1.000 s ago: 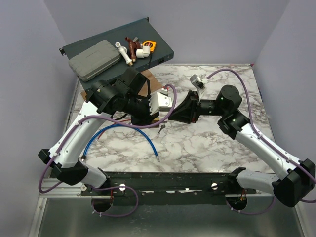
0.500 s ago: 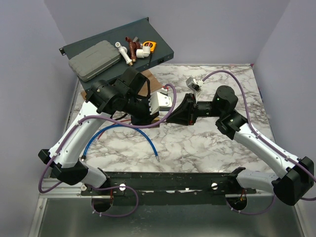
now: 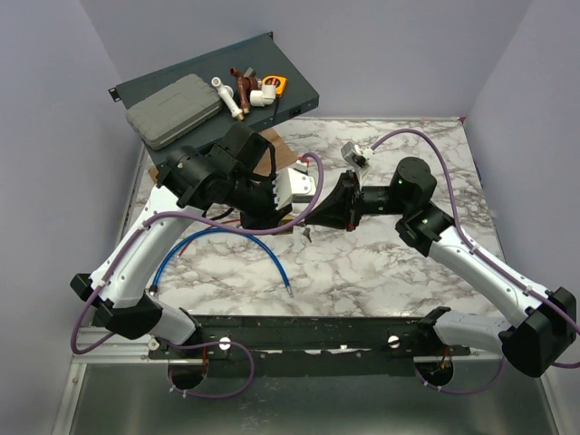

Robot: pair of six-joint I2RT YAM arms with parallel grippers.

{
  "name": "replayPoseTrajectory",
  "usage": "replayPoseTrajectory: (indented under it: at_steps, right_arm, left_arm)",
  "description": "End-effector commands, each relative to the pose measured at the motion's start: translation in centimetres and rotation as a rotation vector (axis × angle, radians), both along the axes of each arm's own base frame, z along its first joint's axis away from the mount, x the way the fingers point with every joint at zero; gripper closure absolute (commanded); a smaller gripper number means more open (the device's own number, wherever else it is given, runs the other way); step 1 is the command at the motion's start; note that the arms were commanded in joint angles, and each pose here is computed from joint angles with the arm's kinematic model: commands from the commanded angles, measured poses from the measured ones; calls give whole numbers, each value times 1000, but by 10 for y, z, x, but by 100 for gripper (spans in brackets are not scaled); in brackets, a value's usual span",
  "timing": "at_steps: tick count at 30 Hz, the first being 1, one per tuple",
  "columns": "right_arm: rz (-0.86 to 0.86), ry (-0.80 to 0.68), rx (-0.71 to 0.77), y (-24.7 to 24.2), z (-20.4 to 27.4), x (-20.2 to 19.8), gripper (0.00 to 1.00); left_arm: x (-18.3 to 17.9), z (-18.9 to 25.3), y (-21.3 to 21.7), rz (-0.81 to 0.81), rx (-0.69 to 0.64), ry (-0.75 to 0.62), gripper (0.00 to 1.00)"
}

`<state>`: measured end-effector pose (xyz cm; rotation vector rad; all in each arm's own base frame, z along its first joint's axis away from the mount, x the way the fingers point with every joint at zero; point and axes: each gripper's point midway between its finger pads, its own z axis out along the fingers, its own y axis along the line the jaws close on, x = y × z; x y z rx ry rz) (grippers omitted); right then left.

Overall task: Unlock with the key
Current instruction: Unlock the lock.

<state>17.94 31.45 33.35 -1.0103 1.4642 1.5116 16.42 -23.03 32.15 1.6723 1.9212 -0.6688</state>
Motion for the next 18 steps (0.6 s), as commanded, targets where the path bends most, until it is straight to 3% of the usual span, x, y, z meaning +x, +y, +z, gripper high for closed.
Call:
replayPoseTrajectory:
  at_steps: [1,11,18]
  right_arm:
    - [37,-16,5,3,1,-6,99]
    - [66,-69,51,17,14,-24,99]
    - [62,-65,27,24,3,-27,99]
  left_arm:
    - [2,19,-10,-15,-78,-36,100]
    - [-16,18,-19,-72,-135,60,100]
    - [-18,40,-23,-69,-263,123,100]
